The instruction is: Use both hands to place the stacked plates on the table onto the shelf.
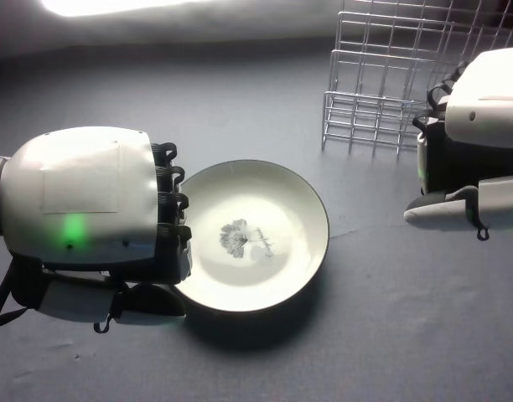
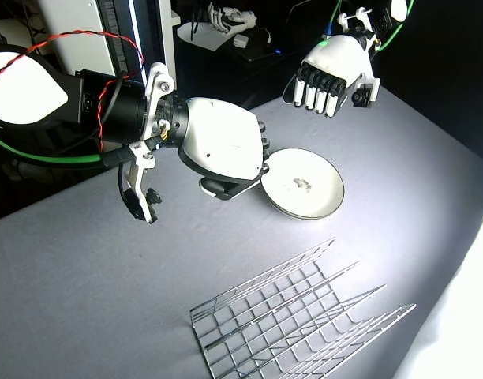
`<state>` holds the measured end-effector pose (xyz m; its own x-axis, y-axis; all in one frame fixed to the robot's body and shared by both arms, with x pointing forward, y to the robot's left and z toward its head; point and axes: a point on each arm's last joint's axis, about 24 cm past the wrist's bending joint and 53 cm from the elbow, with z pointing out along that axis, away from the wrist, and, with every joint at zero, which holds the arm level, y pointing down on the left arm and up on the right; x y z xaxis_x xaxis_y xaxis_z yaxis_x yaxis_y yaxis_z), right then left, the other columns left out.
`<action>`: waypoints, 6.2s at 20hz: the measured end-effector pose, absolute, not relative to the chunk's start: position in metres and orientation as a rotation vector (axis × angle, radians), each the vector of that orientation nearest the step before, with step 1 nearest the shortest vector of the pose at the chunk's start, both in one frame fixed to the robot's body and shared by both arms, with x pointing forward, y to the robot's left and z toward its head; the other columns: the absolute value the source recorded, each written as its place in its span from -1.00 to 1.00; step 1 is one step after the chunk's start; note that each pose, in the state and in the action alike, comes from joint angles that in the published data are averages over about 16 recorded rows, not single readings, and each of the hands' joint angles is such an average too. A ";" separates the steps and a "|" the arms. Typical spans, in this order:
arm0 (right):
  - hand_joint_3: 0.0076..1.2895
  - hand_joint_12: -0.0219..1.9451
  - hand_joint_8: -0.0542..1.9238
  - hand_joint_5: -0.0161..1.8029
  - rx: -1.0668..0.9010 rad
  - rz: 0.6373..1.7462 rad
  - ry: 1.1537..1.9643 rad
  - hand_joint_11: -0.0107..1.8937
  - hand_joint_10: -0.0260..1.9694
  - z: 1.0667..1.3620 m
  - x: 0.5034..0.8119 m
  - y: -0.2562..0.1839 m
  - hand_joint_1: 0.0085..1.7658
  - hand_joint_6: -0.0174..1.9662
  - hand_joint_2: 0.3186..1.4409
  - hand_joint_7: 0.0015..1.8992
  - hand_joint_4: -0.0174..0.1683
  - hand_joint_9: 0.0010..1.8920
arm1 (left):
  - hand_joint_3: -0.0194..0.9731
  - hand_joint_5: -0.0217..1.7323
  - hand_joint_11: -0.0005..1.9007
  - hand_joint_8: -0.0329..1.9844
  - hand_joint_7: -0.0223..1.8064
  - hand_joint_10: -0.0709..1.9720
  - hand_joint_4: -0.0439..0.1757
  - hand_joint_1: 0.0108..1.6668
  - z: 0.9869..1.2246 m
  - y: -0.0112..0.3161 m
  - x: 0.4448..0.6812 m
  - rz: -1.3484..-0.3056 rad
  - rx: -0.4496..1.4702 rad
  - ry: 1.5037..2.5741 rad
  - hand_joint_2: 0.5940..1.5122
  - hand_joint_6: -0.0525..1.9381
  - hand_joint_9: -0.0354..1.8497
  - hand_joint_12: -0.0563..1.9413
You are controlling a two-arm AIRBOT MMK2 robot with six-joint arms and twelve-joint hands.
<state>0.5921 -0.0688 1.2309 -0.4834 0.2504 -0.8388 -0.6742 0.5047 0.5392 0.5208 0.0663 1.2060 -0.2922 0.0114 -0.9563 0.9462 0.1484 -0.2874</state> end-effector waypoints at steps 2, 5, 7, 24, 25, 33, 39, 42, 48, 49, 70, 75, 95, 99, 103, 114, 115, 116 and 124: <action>-0.95 -0.11 -0.15 -0.20 -0.359 1.156 1.749 -0.06 -0.17 1.230 0.592 -0.069 -0.83 -0.15 0.82 -0.22 -0.78 -0.16 | -0.85 -0.26 -0.18 -0.15 -0.19 -0.20 -0.55 -0.79 1.206 0.067 0.521 -1.293 0.970 1.517 0.42 -0.16 -0.16 -0.17; -0.96 -0.27 -0.33 -0.37 -0.363 1.155 1.752 -0.28 -0.36 1.228 0.591 -0.069 -0.87 -0.35 0.83 -0.39 -0.80 -0.35 | -0.86 -0.42 -0.38 -0.35 -0.37 -0.37 -0.56 -0.84 1.205 0.068 0.522 -1.290 0.978 1.528 0.42 -0.35 -0.35 -0.36; -0.96 -0.34 -0.42 -0.44 -0.364 1.156 1.753 -0.38 -0.44 1.228 0.591 -0.069 -0.89 -0.43 0.83 -0.47 -0.81 -0.44 | -0.87 -0.49 -0.46 -0.44 -0.45 -0.45 -0.56 -0.86 1.204 0.068 0.522 -1.289 0.987 1.534 0.41 -0.43 -0.43 -0.44; -0.99 -0.60 -0.93 -0.89 -0.397 1.180 1.811 -0.97 -0.96 1.199 0.576 -0.074 -1.00 -0.96 0.86 -0.92 -0.88 -0.93 | -0.92 -0.94 -0.99 -0.98 -0.94 -0.92 -0.57 -0.99 1.185 0.081 0.540 -1.195 1.117 1.649 0.40 -0.94 -0.94 -0.96; -0.99 -0.61 -0.93 -0.89 -0.398 1.185 1.812 -0.97 -0.96 1.198 0.575 -0.074 -0.99 -0.96 0.86 -0.92 -0.88 -0.93 | -0.92 -0.94 -0.98 -0.98 -0.94 -0.92 -0.57 -0.99 1.181 0.083 0.542 -1.186 1.127 1.660 0.40 -0.94 -0.95 -0.96; -0.99 -0.60 -0.93 -0.88 -0.401 1.209 1.804 -0.97 -0.96 1.197 0.573 -0.074 -0.99 -0.96 0.86 -0.92 -0.86 -0.93 | -0.92 -0.95 -0.99 -0.98 -0.96 -0.92 -0.58 -0.99 1.140 0.099 0.562 -1.080 1.184 1.769 0.37 -0.94 -0.94 -0.96; -0.99 -0.60 -0.93 -0.88 -0.392 1.191 1.780 -0.97 -0.96 1.204 0.585 -0.076 -0.98 -0.96 0.86 -0.91 -0.85 -0.93 | -0.92 -0.95 -0.98 -0.98 -0.96 -0.92 -0.58 -0.99 1.115 0.115 0.583 -1.007 1.165 1.851 0.36 -0.94 -0.94 -0.96; -0.99 -0.59 -0.93 -0.87 -0.389 1.179 1.768 -0.97 -0.96 1.208 0.592 -0.077 -0.98 -0.96 0.86 -0.91 -0.85 -0.92 | -0.92 -0.95 -0.98 -0.98 -0.96 -0.92 -0.58 -0.99 1.106 0.122 0.591 -0.981 1.146 1.883 0.36 -0.94 -0.94 -0.96; -0.99 -0.62 -0.93 -0.86 -0.377 1.155 1.745 -0.97 -0.96 1.215 0.606 -0.082 -0.98 -0.96 0.86 -0.90 -0.84 -0.92 | -0.92 -0.96 -0.98 -0.98 -0.96 -0.92 -0.58 -0.99 1.094 0.130 0.599 -0.953 1.132 1.927 0.36 -0.94 -0.94 -0.96; -0.99 -0.62 -0.93 -0.86 -0.375 1.152 1.741 -0.97 -0.96 1.216 0.608 -0.083 -0.98 -0.96 0.86 -0.90 -0.84 -0.92 | -0.92 -0.96 -0.98 -0.98 -0.96 -0.92 -0.58 -0.99 1.093 0.130 0.600 -0.952 1.133 1.929 0.36 -0.94 -0.94 -0.96; -0.99 -0.60 -0.93 -0.86 -0.375 1.143 1.715 -0.97 -0.96 1.225 0.615 -0.085 -0.98 -0.96 0.86 -0.89 -0.85 -0.91 | -0.92 -0.98 -0.98 -0.98 -0.97 -0.93 -0.59 -0.99 1.076 0.120 0.594 -0.962 1.236 1.915 0.37 -0.96 -0.94 -0.96; -0.99 -0.58 -0.93 -0.86 -0.378 1.145 1.713 -0.97 -0.96 1.225 0.614 -0.084 -0.98 -0.96 0.86 -0.89 -0.85 -0.91 | -0.92 -0.98 -0.98 -0.98 -0.98 -0.92 -0.58 -0.99 1.074 0.121 0.598 -0.950 1.244 1.913 0.37 -0.97 -0.95 -0.96; -0.99 -0.59 -0.93 -0.88 -0.447 1.181 1.685 -0.97 -0.96 1.226 0.601 -0.077 -0.80 -0.96 0.77 -0.92 -0.85 -0.93 | -0.92 -0.97 -0.98 -0.98 -0.96 -0.92 -0.62 -0.99 1.077 0.130 0.612 -0.919 1.253 1.907 0.37 -0.95 -0.94 -0.96; -0.99 -0.60 -0.93 -0.91 -0.466 1.189 1.679 -0.97 -0.96 1.226 0.597 -0.076 -0.59 -0.96 0.65 -0.94 -0.85 -0.95 | -0.92 -0.98 -0.98 -0.98 -0.97 -0.92 -0.64 -0.99 1.073 0.131 0.611 -0.925 1.255 1.917 0.37 -0.95 -0.94 -0.96; -0.99 -0.61 -0.93 -0.94 -0.481 1.196 1.677 -0.97 -0.96 1.225 0.594 -0.075 -0.35 -0.96 0.52 -0.96 -0.85 -0.97 | -0.92 -0.98 -0.98 -0.98 -0.97 -0.93 -0.65 -0.99 1.069 0.128 0.608 -0.940 1.256 1.925 0.37 -0.96 -0.94 -0.96; -0.99 -0.45 -0.93 -0.96 -0.527 1.229 1.670 -0.97 -0.96 1.220 0.585 -0.071 0.04 -0.96 0.31 -0.99 -0.85 -0.98 | -0.92 -0.98 -0.98 -0.99 -0.99 -0.93 -0.64 -0.99 1.063 0.098 0.599 -1.029 1.256 1.907 0.37 -0.96 -0.96 -0.93; -0.99 -0.43 -0.93 -0.96 -0.536 1.235 1.668 -0.97 -0.96 1.220 0.583 -0.070 0.06 -0.96 0.30 -0.99 -0.85 -0.98 | -0.92 -0.98 -0.98 -0.99 -0.99 -0.93 -0.63 -0.99 1.063 0.094 0.598 -1.039 1.256 1.903 0.37 -0.97 -0.96 -0.93; -0.99 -0.42 -0.93 -0.96 -0.545 1.241 1.665 -0.97 -0.96 1.219 0.582 -0.069 0.07 -0.96 0.30 -0.99 -0.85 -0.98 | -0.92 -0.98 -0.98 -0.99 -0.99 -0.93 -0.63 -0.99 1.063 0.090 0.598 -1.048 1.256 1.897 0.37 -0.97 -0.96 -0.93; -0.99 -0.34 -0.93 -0.96 -0.641 1.298 1.642 -0.97 -0.96 1.212 0.568 -0.066 0.08 -0.96 0.27 -0.98 -0.83 -0.98 | -0.92 -0.98 -0.98 -0.99 -0.99 -0.93 -0.62 -1.00 1.067 0.063 0.595 -1.104 1.260 1.859 0.37 -0.97 -0.95 -0.93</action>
